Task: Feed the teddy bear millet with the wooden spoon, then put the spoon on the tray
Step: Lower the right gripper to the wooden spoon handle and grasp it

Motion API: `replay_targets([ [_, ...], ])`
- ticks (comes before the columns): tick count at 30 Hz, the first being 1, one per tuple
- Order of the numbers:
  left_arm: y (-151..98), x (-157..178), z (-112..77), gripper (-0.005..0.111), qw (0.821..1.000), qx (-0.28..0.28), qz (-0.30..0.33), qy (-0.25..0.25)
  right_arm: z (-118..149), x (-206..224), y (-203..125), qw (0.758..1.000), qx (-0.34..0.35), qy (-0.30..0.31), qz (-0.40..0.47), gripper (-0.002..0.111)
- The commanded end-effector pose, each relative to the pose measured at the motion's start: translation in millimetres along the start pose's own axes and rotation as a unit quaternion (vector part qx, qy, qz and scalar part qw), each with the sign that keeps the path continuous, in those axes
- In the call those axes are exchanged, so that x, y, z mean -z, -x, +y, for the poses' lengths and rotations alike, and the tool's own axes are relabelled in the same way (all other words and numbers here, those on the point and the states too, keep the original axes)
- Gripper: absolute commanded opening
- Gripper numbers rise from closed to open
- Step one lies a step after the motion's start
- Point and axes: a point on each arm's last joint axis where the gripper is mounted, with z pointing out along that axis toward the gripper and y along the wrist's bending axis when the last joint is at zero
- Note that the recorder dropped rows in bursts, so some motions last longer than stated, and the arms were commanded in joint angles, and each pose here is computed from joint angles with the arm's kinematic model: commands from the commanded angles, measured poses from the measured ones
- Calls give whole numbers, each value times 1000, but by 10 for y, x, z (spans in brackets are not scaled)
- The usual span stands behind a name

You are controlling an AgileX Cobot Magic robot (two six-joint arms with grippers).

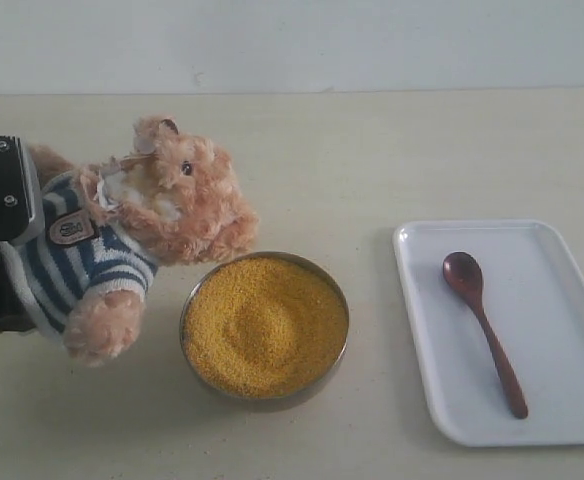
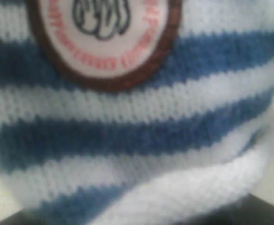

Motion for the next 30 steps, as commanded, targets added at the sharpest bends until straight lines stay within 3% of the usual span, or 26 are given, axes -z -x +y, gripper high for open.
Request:
replay_targets([
  [1,19,21,2,4,1000,8,-9,8,-46,-465,-439,939,183,-128,260,1],
  [4,20,21,6,4,1000,8,-10,10,21,-711,-745,858,223,-132,443,1],
  [6,20,21,6,4,1000,8,-10,10,78,-809,-887,821,214,-109,518,1],
  [9,17,21,0,4,1000,11,-8,7,128,-871,-1111,791,197,-76,575,1],
  [15,18,21,0,4,1000,12,-9,7,102,-805,-1498,806,143,-66,571,5],
  [22,18,21,0,4,1000,20,-9,7,74,-658,-1872,829,88,-44,551,56],
  [30,17,21,-1,4,1000,20,-8,6,26,-641,-2205,828,69,-40,555,56],
])
